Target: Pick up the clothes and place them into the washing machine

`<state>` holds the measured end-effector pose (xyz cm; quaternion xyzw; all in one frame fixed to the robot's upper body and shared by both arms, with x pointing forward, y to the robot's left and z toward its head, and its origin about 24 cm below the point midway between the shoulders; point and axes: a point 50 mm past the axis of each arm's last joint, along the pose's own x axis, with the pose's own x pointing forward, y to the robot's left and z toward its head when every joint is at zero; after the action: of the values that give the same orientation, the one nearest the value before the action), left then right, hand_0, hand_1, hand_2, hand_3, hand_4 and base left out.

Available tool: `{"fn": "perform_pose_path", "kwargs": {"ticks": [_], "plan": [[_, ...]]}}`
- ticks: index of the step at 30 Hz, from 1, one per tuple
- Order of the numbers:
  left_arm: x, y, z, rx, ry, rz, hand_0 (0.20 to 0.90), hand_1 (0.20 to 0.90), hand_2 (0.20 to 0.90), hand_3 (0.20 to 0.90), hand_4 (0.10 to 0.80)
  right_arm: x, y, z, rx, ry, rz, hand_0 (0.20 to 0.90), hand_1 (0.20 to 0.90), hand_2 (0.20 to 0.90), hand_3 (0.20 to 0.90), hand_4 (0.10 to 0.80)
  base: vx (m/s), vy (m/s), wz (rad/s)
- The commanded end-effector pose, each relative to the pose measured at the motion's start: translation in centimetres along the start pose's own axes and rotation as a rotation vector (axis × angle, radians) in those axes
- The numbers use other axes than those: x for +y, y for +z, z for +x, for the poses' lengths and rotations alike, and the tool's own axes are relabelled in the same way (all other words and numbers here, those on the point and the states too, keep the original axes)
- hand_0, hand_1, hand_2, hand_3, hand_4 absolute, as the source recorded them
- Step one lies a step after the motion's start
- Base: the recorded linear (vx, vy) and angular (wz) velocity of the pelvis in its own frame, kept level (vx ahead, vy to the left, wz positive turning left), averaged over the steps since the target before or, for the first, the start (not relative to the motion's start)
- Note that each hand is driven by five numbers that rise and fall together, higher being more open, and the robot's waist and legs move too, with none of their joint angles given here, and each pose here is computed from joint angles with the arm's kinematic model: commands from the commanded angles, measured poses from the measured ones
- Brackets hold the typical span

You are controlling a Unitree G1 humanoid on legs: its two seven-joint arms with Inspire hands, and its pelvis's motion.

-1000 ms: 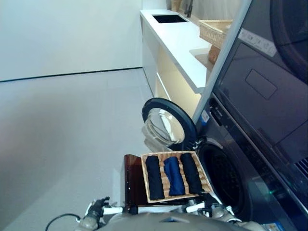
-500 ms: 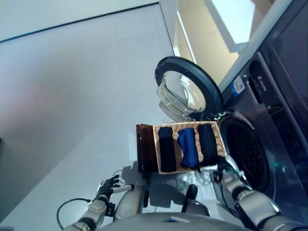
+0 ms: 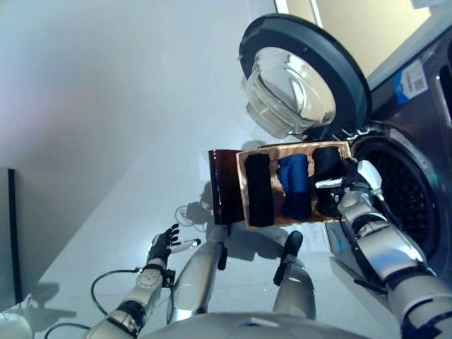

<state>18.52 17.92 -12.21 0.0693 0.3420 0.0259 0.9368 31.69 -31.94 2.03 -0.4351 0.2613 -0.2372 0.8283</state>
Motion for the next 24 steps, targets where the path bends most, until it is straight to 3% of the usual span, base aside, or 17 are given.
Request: {"fn": "perform_pose_path", "kwargs": {"ticks": [1,24], "plan": [[-0.2,1.6,0.0,-0.104,0.024,-0.038,0.900,0.900,0.900,0.900,0.800,-7.3,0.1,1.8,-0.010,-0.258,-0.105,0.900,0.900,0.900,0.900,0.800,-0.029,0.033,0.05],[-0.4,5.3,-0.1,-0.282,0.067,-0.110,0.900,0.900,0.900,0.900,0.800,-11.3,0.1,2.1,-0.005,-0.427,-0.232,0.900,0.900,0.900,0.900,0.800,0.012,0.006,0.01]]}}
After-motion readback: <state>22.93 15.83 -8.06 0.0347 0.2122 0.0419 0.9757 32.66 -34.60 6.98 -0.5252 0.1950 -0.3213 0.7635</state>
